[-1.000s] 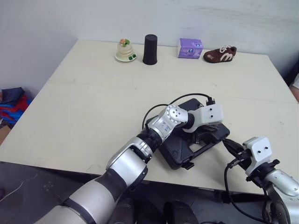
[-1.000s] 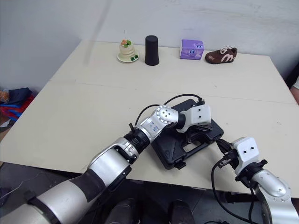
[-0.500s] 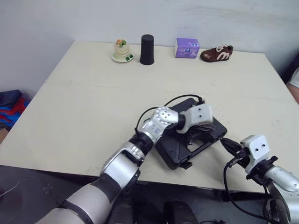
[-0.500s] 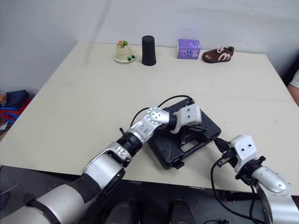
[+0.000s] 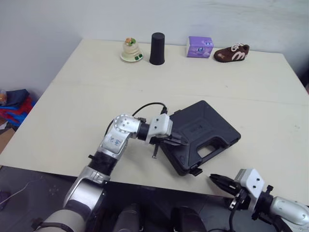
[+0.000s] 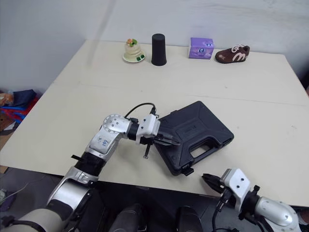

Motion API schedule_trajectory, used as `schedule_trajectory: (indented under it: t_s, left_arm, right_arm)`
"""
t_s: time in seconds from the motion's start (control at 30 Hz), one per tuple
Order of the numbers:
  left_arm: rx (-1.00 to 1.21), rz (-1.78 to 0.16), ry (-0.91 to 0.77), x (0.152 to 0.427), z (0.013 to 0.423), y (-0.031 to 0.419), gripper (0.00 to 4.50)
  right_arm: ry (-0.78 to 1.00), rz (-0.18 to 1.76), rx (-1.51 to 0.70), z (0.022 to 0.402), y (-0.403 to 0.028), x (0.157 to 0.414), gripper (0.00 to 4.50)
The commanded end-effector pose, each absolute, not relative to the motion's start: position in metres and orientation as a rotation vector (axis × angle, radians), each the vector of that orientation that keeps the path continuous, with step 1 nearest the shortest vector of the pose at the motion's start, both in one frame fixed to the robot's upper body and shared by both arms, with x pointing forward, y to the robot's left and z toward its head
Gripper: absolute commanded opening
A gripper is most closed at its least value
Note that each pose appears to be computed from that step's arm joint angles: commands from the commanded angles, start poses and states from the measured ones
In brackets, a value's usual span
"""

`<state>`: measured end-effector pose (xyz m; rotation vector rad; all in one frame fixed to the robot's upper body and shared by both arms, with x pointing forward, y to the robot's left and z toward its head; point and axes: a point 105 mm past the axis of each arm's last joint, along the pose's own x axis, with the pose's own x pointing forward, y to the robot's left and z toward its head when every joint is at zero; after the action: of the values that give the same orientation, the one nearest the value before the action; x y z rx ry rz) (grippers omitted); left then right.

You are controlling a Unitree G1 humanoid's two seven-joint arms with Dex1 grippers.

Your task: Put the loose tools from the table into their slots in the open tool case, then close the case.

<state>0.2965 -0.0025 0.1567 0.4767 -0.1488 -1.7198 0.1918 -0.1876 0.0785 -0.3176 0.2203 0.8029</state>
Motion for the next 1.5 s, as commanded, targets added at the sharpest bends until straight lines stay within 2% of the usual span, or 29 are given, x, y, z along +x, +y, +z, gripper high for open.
schedule_trajectory:
  t_s: [0.03,0.3,0.43,0.6,0.77,1.13,1.5]
  left_arm:
    - [0.57,-1.723,-0.213,0.29,0.16,-0.009,0.02]
    - [0.593,-1.793,-0.135,0.276,0.14,-0.009,0.02]
    - [0.608,-1.767,-0.023,0.279,0.122,-0.002,0.02]
    - [0.741,-1.713,0.108,0.286,0.081,0.012,0.02]
    - [0.795,-1.722,0.146,0.281,0.06,0.018,0.02]
    - [0.745,-1.718,0.161,0.28,0.061,0.014,0.02]
    - [0.729,-1.746,0.21,0.274,0.056,0.016,0.02]
  right_arm:
    - [0.181,0.867,-0.324,0.076,-0.17,0.188,0.0]
    - [0.151,0.927,-0.308,0.069,-0.149,0.193,0.0]
    - [0.143,0.948,-0.304,0.07,-0.144,0.192,0.0]
    - [0.083,0.941,-0.264,0.085,-0.139,0.194,0.0]
    - [0.089,0.974,-0.281,0.089,-0.139,0.19,0.0]
    - [0.017,0.989,-0.282,0.119,-0.136,0.205,0.0]
    - [0.049,1.024,-0.301,0.118,-0.138,0.217,0.0]
